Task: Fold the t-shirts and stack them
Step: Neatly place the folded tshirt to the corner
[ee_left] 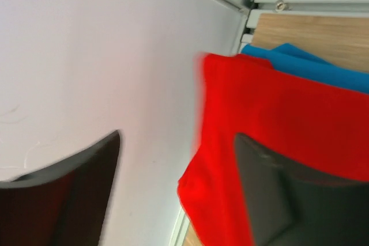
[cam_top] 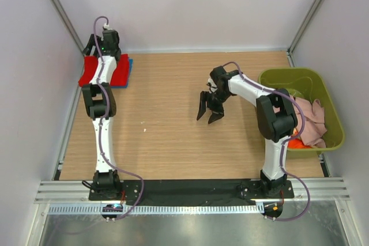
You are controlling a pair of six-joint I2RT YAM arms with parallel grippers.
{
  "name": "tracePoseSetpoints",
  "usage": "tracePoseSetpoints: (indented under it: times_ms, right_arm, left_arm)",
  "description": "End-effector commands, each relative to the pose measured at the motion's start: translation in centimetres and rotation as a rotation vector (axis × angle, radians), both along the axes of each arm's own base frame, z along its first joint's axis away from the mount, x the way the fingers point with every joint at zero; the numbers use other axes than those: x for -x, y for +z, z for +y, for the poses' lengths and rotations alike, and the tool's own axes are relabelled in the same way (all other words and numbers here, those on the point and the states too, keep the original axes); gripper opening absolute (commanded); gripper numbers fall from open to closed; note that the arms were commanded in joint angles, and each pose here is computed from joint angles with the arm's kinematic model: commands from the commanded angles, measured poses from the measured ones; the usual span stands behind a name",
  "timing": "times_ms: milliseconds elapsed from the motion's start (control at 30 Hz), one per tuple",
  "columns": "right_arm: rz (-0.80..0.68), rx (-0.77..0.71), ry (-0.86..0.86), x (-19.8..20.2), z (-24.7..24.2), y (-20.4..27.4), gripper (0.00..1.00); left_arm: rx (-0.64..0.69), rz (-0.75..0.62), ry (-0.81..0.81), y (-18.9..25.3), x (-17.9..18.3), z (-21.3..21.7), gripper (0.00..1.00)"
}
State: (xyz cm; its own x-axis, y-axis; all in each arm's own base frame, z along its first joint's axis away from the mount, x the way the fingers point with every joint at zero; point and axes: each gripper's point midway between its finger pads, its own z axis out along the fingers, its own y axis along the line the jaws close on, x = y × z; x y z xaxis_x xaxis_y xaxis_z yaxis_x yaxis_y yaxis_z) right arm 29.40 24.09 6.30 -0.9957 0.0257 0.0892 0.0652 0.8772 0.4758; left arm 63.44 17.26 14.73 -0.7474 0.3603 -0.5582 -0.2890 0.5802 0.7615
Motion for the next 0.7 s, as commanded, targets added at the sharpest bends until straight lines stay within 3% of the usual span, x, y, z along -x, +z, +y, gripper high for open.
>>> tracePoseSetpoints:
  times_ms: [0,67,200,267,367,400,533,600,667]
  right_arm:
    - [-0.024,0.002,-0.005,-0.5,0.0,1.6,0.64]
    - [-0.038,0.006,-0.004,-0.6,-0.1,2.3,0.64]
    - [-0.077,0.011,-0.014,-0.9,-0.4,4.4,0.64]
    - [-0.100,0.007,-0.018,-1.1,-0.4,5.2,0.64]
    - [-0.126,-0.002,-0.027,-0.6,-0.7,6.6,0.64]
    - [-0.122,0.000,-0.027,-0.5,-0.7,6.4,0.64]
    - [-0.152,-0.018,-0.031,0.8,-1.2,7.2,0.64]
    - [-0.165,-0.039,-0.035,1.7,-1.4,7.3,0.64]
    - [-0.169,-0.052,-0.043,2.9,-1.7,7.2,0.64]
  left_arm:
    - [-0.029,-0.255,0.127,6.1,-0.2,1.5,0.90]
    - [-0.010,-0.334,0.163,8.6,0.4,1.3,1.00]
    - [0.008,-0.379,0.144,12.3,1.6,-1.1,1.00]
    - [0.033,-0.394,0.085,14.7,2.2,-4.6,1.00]
    - [0.045,-0.315,0.002,14.0,3.9,-10.7,1.00]
    - [0.059,-0.335,0.008,15.4,4.7,-10.7,1.00]
    - [0.230,-0.254,-0.159,13.5,8.6,-21.4,1.00]
    - [0.415,-0.258,-0.211,12.0,10.6,-25.9,1.00]
    - [0.528,-0.162,-0.284,10.6,14.6,-30.6,1.00]
